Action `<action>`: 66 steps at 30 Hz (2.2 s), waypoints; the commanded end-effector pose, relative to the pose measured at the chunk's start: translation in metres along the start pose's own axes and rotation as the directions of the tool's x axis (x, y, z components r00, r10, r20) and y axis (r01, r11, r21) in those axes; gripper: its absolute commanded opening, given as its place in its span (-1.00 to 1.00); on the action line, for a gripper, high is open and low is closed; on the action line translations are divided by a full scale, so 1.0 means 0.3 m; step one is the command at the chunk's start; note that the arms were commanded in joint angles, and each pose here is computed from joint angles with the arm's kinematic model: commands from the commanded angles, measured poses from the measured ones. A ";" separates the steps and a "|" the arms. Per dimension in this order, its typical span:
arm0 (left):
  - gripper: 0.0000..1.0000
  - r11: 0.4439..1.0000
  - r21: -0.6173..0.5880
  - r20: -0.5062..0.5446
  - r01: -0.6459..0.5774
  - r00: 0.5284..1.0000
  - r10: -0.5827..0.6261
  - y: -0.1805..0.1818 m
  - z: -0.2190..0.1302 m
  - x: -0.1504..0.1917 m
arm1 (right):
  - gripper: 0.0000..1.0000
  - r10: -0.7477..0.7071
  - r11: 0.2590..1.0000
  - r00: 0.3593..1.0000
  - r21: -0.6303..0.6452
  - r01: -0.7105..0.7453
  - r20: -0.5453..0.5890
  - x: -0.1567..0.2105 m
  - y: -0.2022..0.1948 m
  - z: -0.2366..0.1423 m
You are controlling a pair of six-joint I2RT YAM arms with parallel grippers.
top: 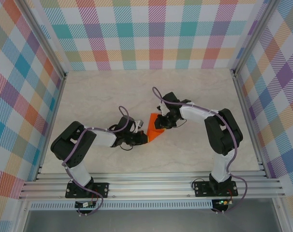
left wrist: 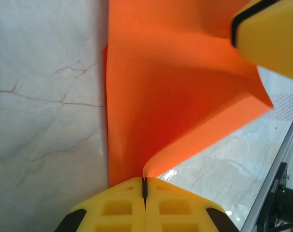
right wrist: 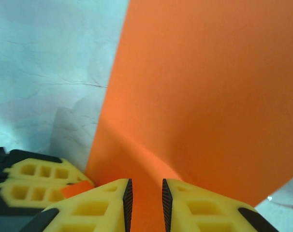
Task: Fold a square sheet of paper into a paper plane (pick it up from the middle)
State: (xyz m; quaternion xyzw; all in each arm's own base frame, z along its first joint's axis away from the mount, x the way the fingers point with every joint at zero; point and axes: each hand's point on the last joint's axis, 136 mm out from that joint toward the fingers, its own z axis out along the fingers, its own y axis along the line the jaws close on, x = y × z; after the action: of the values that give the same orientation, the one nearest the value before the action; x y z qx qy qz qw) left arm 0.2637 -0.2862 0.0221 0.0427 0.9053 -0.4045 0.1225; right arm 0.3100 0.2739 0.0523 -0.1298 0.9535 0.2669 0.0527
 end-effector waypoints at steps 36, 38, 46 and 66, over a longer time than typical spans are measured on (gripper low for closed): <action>-0.91 0.999 0.026 0.081 0.027 0.996 -0.029 -0.015 -0.035 -0.040 | 0.03 -0.278 0.923 0.961 -0.278 0.268 0.005 0.028 0.173 -0.047; -0.90 0.999 0.028 0.084 0.025 0.996 -0.028 -0.018 -0.036 -0.044 | 0.03 -0.293 0.921 0.956 -0.269 0.281 -0.004 0.031 0.159 -0.033; -0.85 1.000 0.022 0.074 -0.005 0.997 0.003 -0.032 -0.046 -0.047 | 0.04 -0.346 0.928 0.932 -0.110 0.357 0.103 -0.038 0.100 -0.066; -0.29 0.967 -0.094 -0.083 -0.235 0.970 0.227 -0.115 -0.040 -0.039 | -0.26 0.022 1.000 0.999 0.017 -0.022 -0.036 -0.137 -0.098 0.041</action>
State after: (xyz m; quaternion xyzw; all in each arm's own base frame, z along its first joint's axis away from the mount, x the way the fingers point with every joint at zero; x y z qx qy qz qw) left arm 0.2750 -0.2994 0.0610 0.1159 0.9076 -0.3755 0.1480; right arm 0.3560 0.2617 0.0300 -0.1327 0.9560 0.2581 0.0422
